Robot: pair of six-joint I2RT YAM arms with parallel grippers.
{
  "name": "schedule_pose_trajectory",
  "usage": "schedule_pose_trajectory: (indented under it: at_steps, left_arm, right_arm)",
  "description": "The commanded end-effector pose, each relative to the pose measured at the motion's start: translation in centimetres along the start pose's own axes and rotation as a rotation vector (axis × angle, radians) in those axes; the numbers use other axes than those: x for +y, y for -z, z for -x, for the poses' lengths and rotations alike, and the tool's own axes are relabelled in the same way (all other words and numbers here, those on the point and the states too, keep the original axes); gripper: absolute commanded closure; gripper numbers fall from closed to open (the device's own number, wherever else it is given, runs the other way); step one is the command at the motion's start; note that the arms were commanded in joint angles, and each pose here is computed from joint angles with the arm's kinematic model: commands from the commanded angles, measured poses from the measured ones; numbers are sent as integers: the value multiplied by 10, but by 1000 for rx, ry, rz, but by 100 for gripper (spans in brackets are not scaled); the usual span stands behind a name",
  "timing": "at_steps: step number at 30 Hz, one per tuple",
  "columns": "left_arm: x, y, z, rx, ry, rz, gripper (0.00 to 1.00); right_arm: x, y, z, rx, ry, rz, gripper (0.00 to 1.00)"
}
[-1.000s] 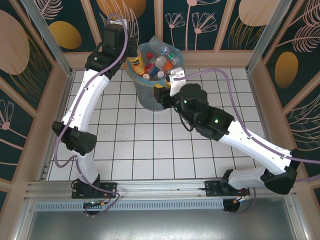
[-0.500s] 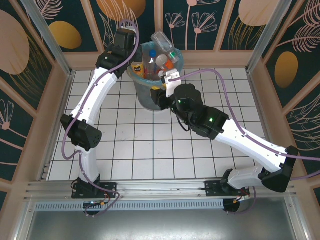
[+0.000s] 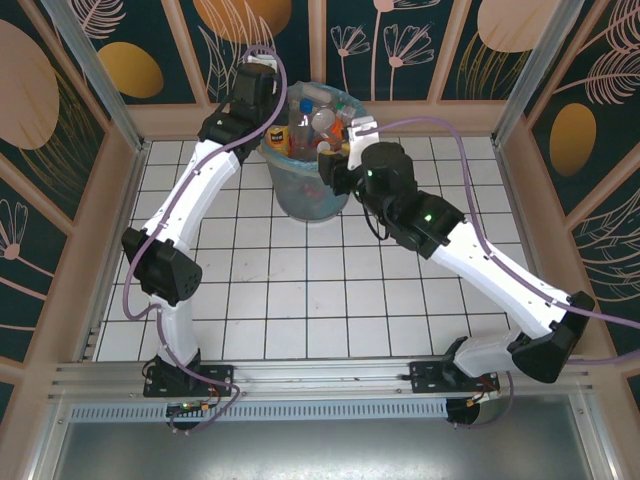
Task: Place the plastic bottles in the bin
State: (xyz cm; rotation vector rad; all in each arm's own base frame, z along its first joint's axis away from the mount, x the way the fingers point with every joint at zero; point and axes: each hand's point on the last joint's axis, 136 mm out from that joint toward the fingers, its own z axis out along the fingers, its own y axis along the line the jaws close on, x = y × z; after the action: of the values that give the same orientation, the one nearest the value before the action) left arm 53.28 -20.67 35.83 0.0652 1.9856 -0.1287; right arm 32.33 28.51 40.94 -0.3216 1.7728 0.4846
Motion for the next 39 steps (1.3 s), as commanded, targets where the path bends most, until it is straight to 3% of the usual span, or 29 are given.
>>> schedule_pose_trajectory:
  at_steps: [1, 11, 14, 20, 23, 26, 32, 35, 39]
  left_arm:
    - [4, -37, -152, 445, -112, 33, 100]
    - [9, -44, -207, 555, -128, 37, 100]
    - [6, -38, -196, 524, -104, 17, 100]
    - [-31, -5, -117, 358, -35, -188, 100]
    - [-53, 14, -93, 300, -64, -283, 100]
    - [-66, 21, -99, 305, -125, -306, 100]
    - [-71, 13, -144, 419, -178, -296, 86]
    - [-85, 20, -150, 420, -208, -347, 85]
    - [-102, 29, -145, 397, -224, -415, 75]
  right_arm:
    - [7, 3, 14, -21, -34, 41, 55]
    - [11, -2, -2, 12, -59, 65, 55]
    - [12, -2, -5, 15, -63, 72, 55]
    - [13, -2, -3, 8, -67, 80, 55]
    - [12, 1, -1, -3, -71, 81, 55]
    - [10, 4, -1, -9, -68, 77, 55]
    - [8, 6, -6, -4, -63, 75, 55]
    - [8, 6, -8, -1, -64, 77, 55]
    - [9, 5, -9, 0, -68, 81, 55]
